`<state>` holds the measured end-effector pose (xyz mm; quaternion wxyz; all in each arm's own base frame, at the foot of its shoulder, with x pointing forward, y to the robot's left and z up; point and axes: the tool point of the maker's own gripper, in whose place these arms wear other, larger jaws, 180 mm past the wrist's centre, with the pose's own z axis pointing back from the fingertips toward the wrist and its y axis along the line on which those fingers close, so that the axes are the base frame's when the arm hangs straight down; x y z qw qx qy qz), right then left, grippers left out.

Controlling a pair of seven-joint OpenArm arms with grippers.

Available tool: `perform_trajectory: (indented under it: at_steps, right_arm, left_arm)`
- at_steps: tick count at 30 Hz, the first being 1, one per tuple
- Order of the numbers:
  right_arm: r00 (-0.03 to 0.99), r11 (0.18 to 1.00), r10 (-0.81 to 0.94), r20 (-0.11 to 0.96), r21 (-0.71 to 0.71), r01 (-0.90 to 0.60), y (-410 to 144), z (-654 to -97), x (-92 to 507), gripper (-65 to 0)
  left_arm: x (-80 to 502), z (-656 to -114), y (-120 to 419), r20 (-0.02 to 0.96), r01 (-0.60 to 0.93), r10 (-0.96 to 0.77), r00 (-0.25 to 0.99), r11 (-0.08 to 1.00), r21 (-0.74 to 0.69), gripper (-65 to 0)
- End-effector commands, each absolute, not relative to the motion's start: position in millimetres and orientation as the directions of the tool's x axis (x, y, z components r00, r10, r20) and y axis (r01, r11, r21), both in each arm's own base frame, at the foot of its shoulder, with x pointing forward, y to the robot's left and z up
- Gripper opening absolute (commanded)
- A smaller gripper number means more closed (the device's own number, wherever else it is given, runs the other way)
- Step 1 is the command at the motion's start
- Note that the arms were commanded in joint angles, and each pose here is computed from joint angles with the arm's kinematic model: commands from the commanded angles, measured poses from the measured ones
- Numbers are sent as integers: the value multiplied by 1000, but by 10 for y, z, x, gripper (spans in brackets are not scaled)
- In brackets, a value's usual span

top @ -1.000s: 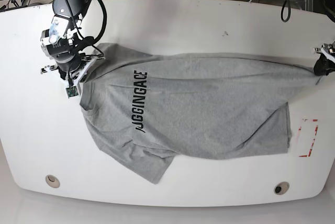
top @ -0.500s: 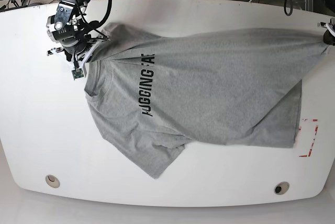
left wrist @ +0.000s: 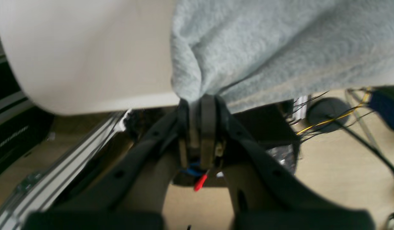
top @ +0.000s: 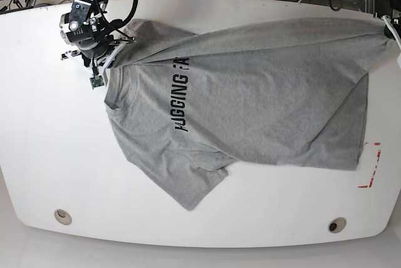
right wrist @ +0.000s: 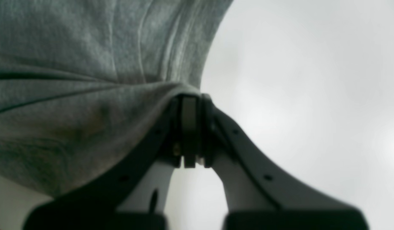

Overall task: Fold the T-shirt properly
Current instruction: 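Lay the spread shirt on the table and release with the right gripper, then regrasp the shirt edge near the printed text with the right gripper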

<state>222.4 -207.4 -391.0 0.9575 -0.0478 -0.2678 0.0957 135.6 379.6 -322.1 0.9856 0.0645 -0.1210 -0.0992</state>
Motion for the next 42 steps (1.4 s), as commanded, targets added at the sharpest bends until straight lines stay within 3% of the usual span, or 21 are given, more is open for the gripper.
perform_trajectory:
  at_steps: [1, 5, 7, 10, 14, 17, 22, 28, 32, 36, 42]
  right_arm:
    - [825, 978, 205, 527, -151, -146, -2084, -3840, 2256, -555]
    - [832, 983, 176, 527, -129, -127, -2034, -3859, 2160, -341]
    - [830, 987, 150, 538, -124, -99, -2045, -3826, 2137, -230]
    - [827, 991, 128, 547, -102, -85, -1982, -3821, 2137, -114]
    - [818, 988, 156, 554, -79, -134, -1890, -3814, 2133, -43]
    - [795, 983, 170, 582, -42, -180, -1781, -3778, 2179, -54]
    - [747, 977, 151, 647, 19, -213, -1644, -3663, 2314, -94]
    - [686, 972, 166, 709, 2, -236, -1695, -3454, 2583, -106]
    - [646, 971, 173, 743, -18, -240, -1705, -3307, 2802, -105]
    - [657, 970, 210, 724, -67, -236, -1814, -3236, 2903, -105]
    - [709, 967, 238, 663, -94, -237, -1930, -3303, 2828, -108]
  left_arm:
    - [1308, -3147, 3911, 174, 207, -245, 954, 956, 209, -642]
    - [1256, -3151, 3935, 145, 209, -243, 959, 954, 216, -507]
    - [1226, -3166, 3932, 136, 212, -244, 960, 954, 213, -400]
    - [1207, -3167, 3931, 132, 213, -243, 961, 954, 211, -262]
    - [1247, -3128, 3892, 148, 224, -259, 954, 950, 219, -192]
    - [1309, -3087, 3835, 171, 236, -277, 946, 946, 223, -199]
    - [1617, -2941, 3647, 297, 244, -288, 910, 953, 179, -222]
    - [2029, -2684, 3462, 464, 245, -272, 843, 962, 118, -279]
    - [2212, -2547, 3432, 524, 240, -266, 809, 964, 119, -325]
    - [2390, -2390, 3417, 580, 235, -267, 769, 963, 132, -349]
    - [2419, -2354, 3426, 591, 231, -266, 762, 963, 137, -346]
